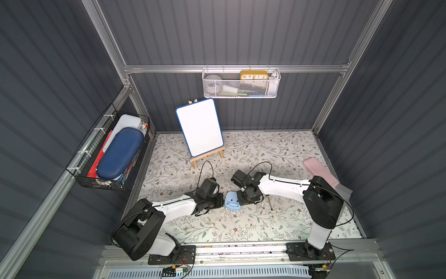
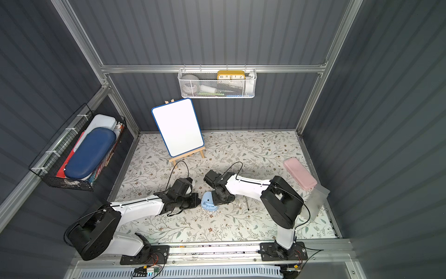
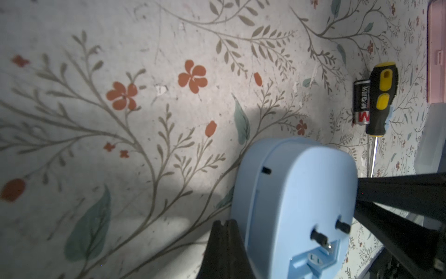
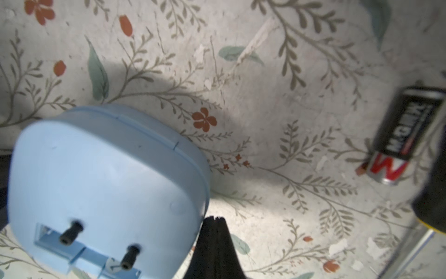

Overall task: Remove the battery from the alarm
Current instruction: Adjust the alarm at the center of the board.

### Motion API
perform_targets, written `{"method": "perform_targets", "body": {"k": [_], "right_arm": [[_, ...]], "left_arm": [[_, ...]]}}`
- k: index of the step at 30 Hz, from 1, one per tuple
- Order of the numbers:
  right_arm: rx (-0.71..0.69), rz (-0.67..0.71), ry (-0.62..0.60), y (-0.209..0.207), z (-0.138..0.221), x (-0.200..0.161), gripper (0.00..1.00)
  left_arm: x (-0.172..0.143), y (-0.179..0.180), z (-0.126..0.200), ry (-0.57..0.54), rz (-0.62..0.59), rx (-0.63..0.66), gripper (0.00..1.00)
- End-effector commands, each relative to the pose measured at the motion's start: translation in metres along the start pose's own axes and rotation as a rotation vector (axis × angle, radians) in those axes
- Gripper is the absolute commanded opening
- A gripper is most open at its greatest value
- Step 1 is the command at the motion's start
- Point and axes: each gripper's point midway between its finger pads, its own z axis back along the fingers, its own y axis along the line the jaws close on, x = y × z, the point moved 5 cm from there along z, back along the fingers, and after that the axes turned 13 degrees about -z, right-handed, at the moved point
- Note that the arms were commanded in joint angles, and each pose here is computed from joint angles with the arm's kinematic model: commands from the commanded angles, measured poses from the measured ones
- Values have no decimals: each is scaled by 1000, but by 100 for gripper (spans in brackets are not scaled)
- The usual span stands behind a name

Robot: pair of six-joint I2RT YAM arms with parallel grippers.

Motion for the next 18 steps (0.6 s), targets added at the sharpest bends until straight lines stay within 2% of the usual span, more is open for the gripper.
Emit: {"method": "perform_targets", "body": {"k": [1,13,18], "right_arm": [[0,20,-15,6,3,12,0],[51,46,-7,32,2,29,0],[39,61,-48,34,6,38,0]], "left_arm": [[0,-14,1,-12,-37,-68,0],[-18,-58,-20,55,-82,-179,0],[-17,-64,-23,47,-81,-189,0]]}}
